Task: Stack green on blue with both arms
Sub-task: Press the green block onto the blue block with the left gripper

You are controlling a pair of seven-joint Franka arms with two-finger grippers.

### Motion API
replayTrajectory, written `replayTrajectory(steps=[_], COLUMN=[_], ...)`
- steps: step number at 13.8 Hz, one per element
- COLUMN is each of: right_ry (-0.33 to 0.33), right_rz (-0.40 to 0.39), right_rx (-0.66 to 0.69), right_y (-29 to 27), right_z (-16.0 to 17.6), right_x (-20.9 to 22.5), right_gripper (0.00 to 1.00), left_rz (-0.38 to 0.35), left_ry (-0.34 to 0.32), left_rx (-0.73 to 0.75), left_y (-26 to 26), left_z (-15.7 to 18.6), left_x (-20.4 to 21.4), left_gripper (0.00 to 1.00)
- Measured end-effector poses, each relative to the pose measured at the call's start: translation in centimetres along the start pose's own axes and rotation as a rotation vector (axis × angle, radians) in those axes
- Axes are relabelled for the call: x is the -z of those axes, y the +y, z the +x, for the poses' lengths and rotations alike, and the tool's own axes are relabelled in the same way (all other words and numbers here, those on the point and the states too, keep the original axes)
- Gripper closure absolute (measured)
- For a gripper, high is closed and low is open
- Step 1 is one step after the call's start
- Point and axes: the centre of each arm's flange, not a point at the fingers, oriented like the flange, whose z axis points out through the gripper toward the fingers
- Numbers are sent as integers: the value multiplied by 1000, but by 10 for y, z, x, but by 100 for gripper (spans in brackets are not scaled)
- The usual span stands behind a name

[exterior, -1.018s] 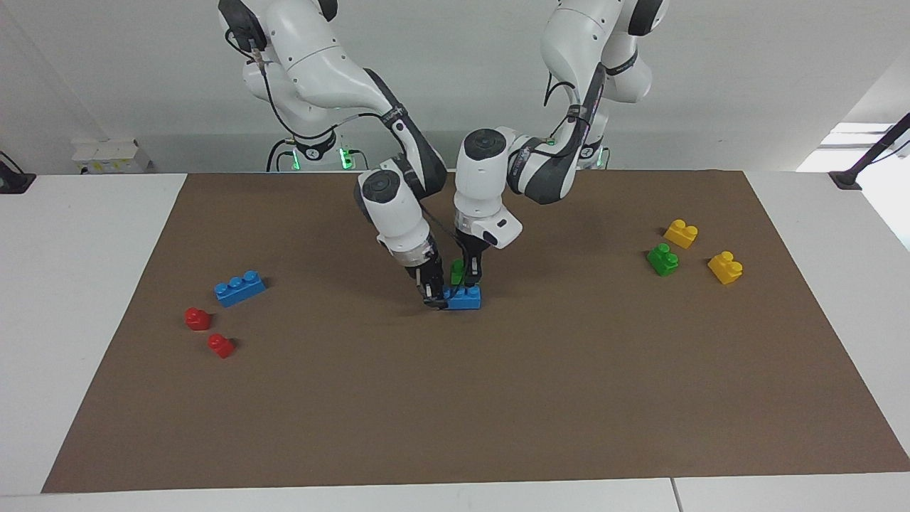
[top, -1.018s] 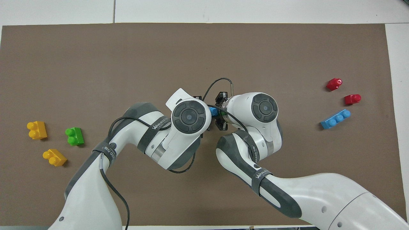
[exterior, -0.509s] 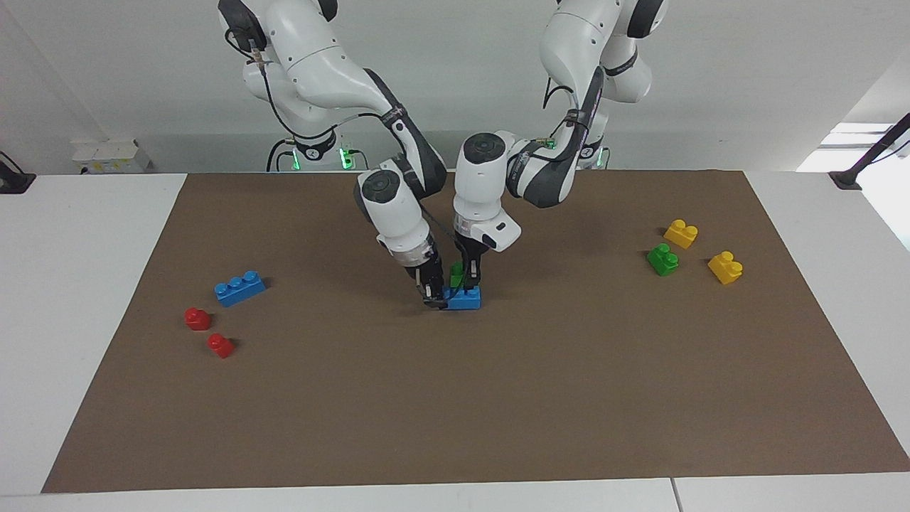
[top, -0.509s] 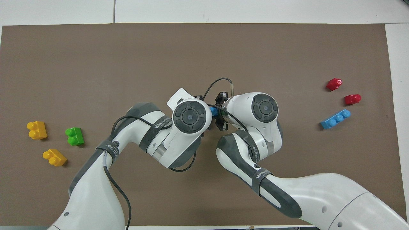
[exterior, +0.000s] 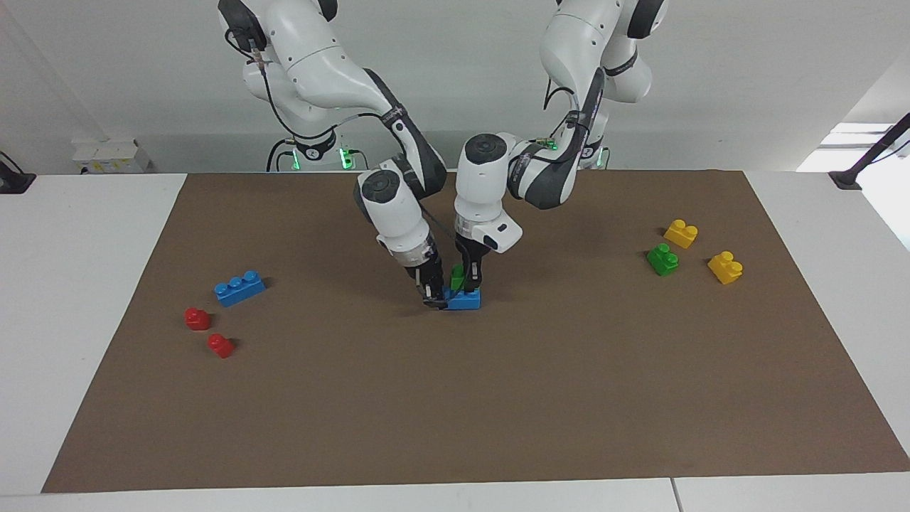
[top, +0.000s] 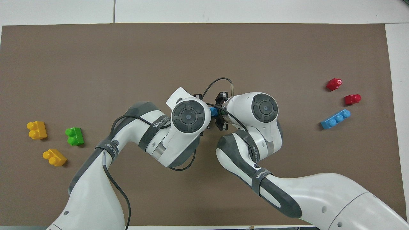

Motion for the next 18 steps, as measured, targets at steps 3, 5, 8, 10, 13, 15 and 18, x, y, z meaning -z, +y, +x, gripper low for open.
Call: replayTrajectory(steps=[3,5,8,10,13,15,18], right_ry=[0,0,0,0,0,0,0], right_rz=[0,0,0,0,0,0,0], right_rx=[0,1,2,3,2,2,2], right_y=[0,0,0,0,0,0,0], right_z=[0,0,0,0,0,0,0], right_x=[0,0,0,0,0,0,0], right_gripper=[65,65,65,65,65,65,65], left_rz=[-12,-14,-14,-14,-13,-10,-17], left_ry=[-2,1,3,3,6,11,15], left_rx=[3,1,3,4,1,-2,8], left_y=[3,5,5,5,5,5,11], left_z=[2,4,4,4,4,5,14], left_x=[-3,-13,-19,-19,-21,-24,-22], left_gripper=[65,65,65,65,59,37,1])
